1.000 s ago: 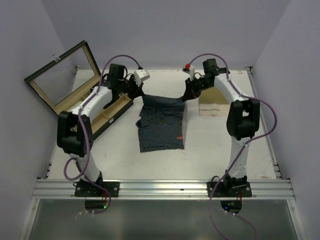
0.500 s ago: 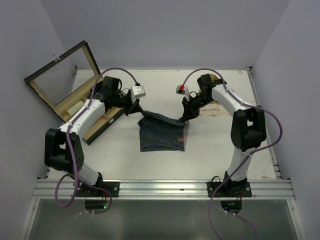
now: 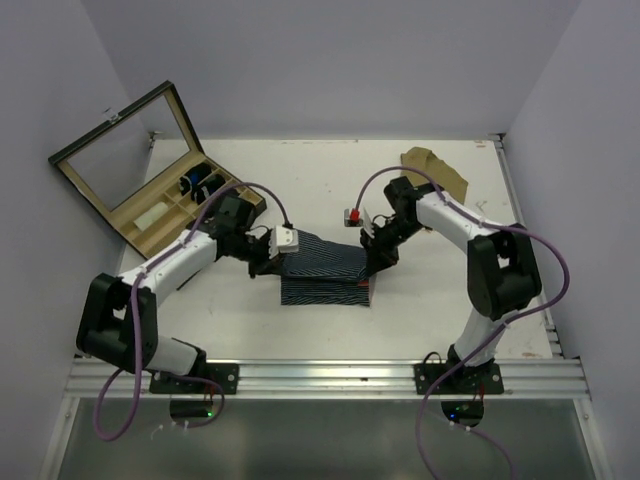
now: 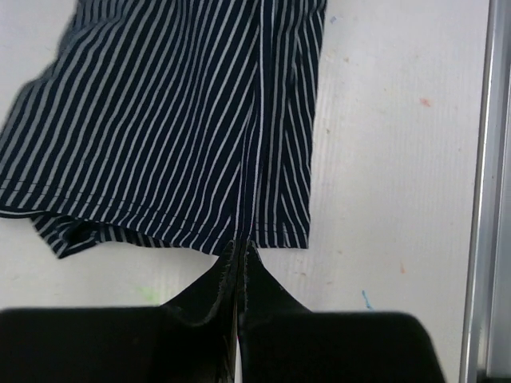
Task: Roll the underwear
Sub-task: Fold the underwear
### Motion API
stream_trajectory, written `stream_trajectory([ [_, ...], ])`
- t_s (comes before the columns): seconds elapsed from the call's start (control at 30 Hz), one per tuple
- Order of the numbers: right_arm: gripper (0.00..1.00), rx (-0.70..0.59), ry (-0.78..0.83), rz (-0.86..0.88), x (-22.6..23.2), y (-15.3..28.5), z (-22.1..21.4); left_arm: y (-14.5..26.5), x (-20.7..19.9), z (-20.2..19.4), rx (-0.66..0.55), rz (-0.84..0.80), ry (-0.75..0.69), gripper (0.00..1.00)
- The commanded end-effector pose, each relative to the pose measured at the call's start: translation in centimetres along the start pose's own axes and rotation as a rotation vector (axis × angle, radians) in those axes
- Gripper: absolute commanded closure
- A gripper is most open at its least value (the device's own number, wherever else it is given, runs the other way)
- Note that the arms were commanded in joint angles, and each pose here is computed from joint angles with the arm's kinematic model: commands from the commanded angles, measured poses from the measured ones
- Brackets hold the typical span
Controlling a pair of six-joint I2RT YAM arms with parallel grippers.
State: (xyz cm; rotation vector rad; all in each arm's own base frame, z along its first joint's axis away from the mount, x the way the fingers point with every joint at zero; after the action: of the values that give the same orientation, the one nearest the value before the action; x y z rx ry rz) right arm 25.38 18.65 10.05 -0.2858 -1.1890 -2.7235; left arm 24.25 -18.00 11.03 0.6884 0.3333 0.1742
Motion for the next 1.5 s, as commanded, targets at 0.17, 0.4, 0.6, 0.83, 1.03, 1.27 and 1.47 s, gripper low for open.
stream_trajectory([
  [0.17, 0.95, 0.061, 0.074, 0.013, 1.1, -2.1, -2.0, -1.4, -0.8, -2.3, 0.057, 0.001, -0.065, 1.0],
  [0.4, 0.93, 0.088, 0.082, 0.023, 0.8, -3.1, -3.0, -2.5, -2.5, -3.5, 0.085, -0.064, -0.053, 1.0],
  [0.6, 0.91, 0.101, 0.083, 0.03, 0.8, -3.3, -3.4, -3.8, -3.8, -4.3, 0.111, -0.102, -0.045, 1.0],
  [0.83, 0.85, 0.145, 0.105, 0.068, 1.7, -3.8, -4.8, -4.9, -4.0, -5.8, 0.16, -0.128, -0.017, 1.0],
  [1.03, 0.62, 0.181, 0.111, 0.072, 1.8, -3.5, -5.3, -5.9, -5.2, -6.4, 0.179, -0.179, -0.02, 0.89],
  [1.27, 0.58, 0.111, 0.131, 0.021, 1.2, -1.3, -2.0, -5.4, -7.2, -5.5, 0.181, -0.246, -0.091, 0.62],
  [1.47, 0.61, -0.014, 0.073, 0.043, 1.9, 0.4, 1.9, -3.4, -8.2, -4.5, 0.182, -0.25, -0.151, 0.62],
])
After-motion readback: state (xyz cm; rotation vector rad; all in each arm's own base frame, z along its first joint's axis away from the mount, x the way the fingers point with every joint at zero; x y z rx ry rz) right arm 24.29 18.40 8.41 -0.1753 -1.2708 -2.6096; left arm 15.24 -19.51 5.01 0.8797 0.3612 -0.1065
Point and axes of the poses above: each gripper's point midway between its finger pads, its own y axis back along the fingers, its own x axis along the line the jaws close on, z = x × y, the point moved 2 cm from there along y, back along the fingers, and after that the axes turned 13 degrees about y, right-handed, at the moved point
